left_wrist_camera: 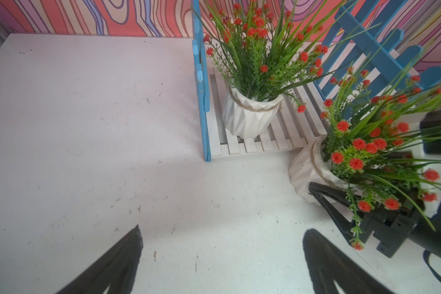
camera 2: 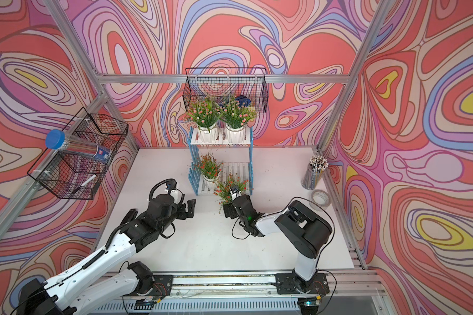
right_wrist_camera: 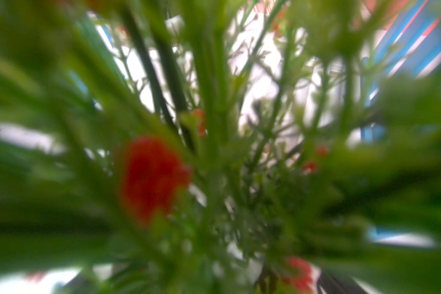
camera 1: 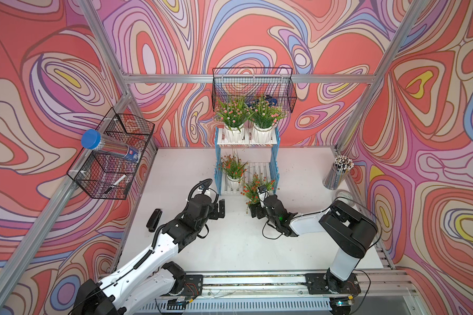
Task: Place the baby's breath potted plants on the rack by color
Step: Pick up the baby's breath potted plant from the center of the board.
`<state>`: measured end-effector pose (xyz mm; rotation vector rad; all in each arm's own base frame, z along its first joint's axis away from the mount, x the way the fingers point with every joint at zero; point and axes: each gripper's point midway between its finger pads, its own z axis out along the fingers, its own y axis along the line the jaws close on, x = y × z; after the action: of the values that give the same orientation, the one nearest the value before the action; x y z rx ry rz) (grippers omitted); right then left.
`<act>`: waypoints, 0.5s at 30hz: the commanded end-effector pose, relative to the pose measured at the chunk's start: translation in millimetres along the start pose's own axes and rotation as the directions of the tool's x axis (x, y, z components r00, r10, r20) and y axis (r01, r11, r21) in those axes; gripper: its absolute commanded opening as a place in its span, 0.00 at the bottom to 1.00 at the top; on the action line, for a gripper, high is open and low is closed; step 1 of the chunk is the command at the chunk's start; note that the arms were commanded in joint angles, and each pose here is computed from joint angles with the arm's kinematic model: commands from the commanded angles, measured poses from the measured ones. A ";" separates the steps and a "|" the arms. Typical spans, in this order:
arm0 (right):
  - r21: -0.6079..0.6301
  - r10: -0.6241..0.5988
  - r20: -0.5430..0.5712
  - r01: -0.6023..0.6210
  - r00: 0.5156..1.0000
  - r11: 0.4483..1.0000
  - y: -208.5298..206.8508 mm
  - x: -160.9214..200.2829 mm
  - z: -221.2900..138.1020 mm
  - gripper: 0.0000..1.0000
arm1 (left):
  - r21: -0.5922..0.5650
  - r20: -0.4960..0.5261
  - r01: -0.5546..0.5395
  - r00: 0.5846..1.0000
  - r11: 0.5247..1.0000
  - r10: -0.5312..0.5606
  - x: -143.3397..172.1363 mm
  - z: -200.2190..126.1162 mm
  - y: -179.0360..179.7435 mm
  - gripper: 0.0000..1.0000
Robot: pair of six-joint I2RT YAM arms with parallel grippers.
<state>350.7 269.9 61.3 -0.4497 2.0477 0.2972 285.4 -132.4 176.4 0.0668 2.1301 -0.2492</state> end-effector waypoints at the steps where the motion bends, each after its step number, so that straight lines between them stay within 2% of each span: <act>1: -0.002 0.002 0.101 -0.002 0.995 1.000 1.4 -40.6 -16.7 0.75 | -0.023 -0.006 0.002 1.000 1.000 -0.002 6.1 -2.1 6.0 1.00; 7: 0.031 0.022 0.113 -0.025 0.993 0.999 -4.2 -63.6 -29.6 0.75 | -0.025 -0.003 0.016 1.000 1.000 -0.016 10.3 -4.2 8.9 1.00; 10: 0.071 0.009 0.099 -0.016 0.995 0.997 -7.0 -78.7 -25.3 0.79 | -0.020 0.006 0.021 1.000 1.000 -0.021 8.8 -6.8 8.9 1.00; 15: 0.096 0.040 0.087 -0.048 0.995 0.994 -15.3 -94.2 -6.5 0.79 | -0.018 0.013 0.020 1.000 1.000 -0.020 7.7 -10.8 10.0 1.00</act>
<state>375.3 274.1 130.2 -0.3950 2.0094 0.2507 277.7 -126.2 176.9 0.0546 2.1124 -0.2569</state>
